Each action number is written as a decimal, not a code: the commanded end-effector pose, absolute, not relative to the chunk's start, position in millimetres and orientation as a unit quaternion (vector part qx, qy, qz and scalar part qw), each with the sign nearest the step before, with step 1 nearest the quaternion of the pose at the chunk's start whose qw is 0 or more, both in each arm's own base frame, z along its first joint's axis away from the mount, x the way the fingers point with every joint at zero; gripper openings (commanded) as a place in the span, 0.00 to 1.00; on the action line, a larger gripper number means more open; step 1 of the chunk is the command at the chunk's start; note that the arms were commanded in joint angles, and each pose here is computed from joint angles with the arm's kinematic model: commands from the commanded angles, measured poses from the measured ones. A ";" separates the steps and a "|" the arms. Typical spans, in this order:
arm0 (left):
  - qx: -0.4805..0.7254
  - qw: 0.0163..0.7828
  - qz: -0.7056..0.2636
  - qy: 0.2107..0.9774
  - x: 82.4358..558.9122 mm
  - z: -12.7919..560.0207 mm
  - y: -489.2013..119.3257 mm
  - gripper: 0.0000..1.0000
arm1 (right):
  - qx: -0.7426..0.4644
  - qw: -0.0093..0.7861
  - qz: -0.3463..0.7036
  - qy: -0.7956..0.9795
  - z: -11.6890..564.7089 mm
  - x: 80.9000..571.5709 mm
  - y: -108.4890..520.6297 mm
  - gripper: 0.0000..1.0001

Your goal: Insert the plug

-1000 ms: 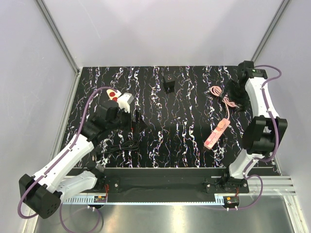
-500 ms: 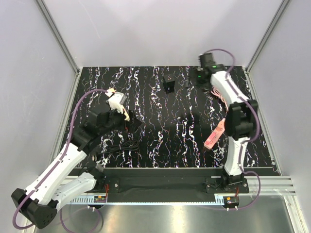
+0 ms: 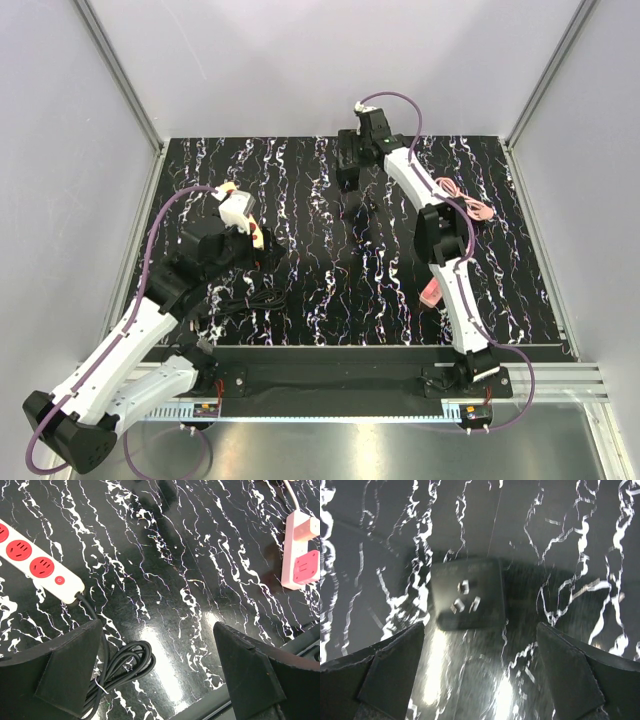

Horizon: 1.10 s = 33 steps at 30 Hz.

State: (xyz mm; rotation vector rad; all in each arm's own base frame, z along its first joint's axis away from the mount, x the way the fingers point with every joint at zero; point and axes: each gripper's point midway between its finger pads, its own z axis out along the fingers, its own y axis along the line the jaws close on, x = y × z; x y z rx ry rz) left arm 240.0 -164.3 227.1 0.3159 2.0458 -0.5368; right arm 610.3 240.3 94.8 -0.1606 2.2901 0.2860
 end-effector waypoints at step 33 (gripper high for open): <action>0.091 0.499 -0.334 0.795 242.4 290.1 -182.1 0.97 | -0.196 0.417 0.491 0.740 305.7 484.5 328.6 0.00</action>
